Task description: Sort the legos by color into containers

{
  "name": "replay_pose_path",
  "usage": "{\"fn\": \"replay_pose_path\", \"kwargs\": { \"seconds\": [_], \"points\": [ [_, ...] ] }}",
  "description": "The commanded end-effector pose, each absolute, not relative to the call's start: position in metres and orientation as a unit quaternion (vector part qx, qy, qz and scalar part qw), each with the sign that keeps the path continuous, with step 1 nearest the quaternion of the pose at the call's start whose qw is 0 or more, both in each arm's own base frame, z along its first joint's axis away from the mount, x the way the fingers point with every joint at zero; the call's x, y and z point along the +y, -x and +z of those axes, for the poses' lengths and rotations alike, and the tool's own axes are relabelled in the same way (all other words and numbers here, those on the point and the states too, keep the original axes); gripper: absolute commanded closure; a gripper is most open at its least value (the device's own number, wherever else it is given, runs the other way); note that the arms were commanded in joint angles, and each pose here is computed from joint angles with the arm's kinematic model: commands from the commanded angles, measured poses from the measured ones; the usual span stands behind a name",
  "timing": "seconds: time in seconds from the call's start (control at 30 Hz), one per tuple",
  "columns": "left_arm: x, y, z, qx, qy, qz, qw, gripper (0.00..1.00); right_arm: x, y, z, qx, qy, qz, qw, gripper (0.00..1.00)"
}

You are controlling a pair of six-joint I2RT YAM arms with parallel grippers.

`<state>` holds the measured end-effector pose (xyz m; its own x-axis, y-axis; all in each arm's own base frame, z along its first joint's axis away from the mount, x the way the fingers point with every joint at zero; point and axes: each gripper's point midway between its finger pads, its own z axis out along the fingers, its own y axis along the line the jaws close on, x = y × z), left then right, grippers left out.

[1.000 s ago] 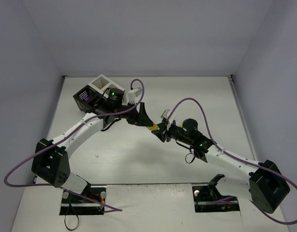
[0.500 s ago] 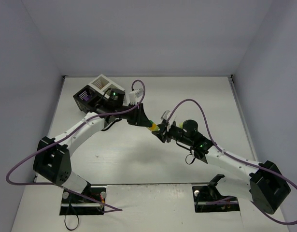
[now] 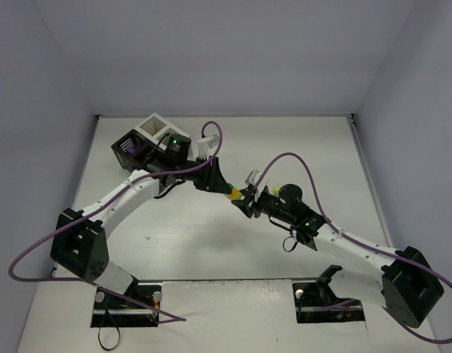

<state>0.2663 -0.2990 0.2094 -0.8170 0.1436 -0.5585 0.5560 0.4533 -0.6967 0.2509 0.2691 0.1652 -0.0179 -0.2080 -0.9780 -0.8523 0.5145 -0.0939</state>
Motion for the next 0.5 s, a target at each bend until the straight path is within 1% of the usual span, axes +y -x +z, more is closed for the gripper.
{"fn": "replay_pose_path", "kwargs": {
  "seconds": [0.0, 0.47],
  "points": [
    [-0.296, -0.273, 0.248, 0.795, -0.241, -0.49, 0.267, 0.97, 0.268, -0.261, 0.185, 0.635, 0.394, 0.269, 0.607, 1.0],
    [-0.281, -0.284, 0.257, 0.795, -0.223, -0.486, 0.287, 0.97, 0.269, -0.266, 0.172, 0.653, 0.396, 0.259, 0.591, 1.0]
  ]
}}
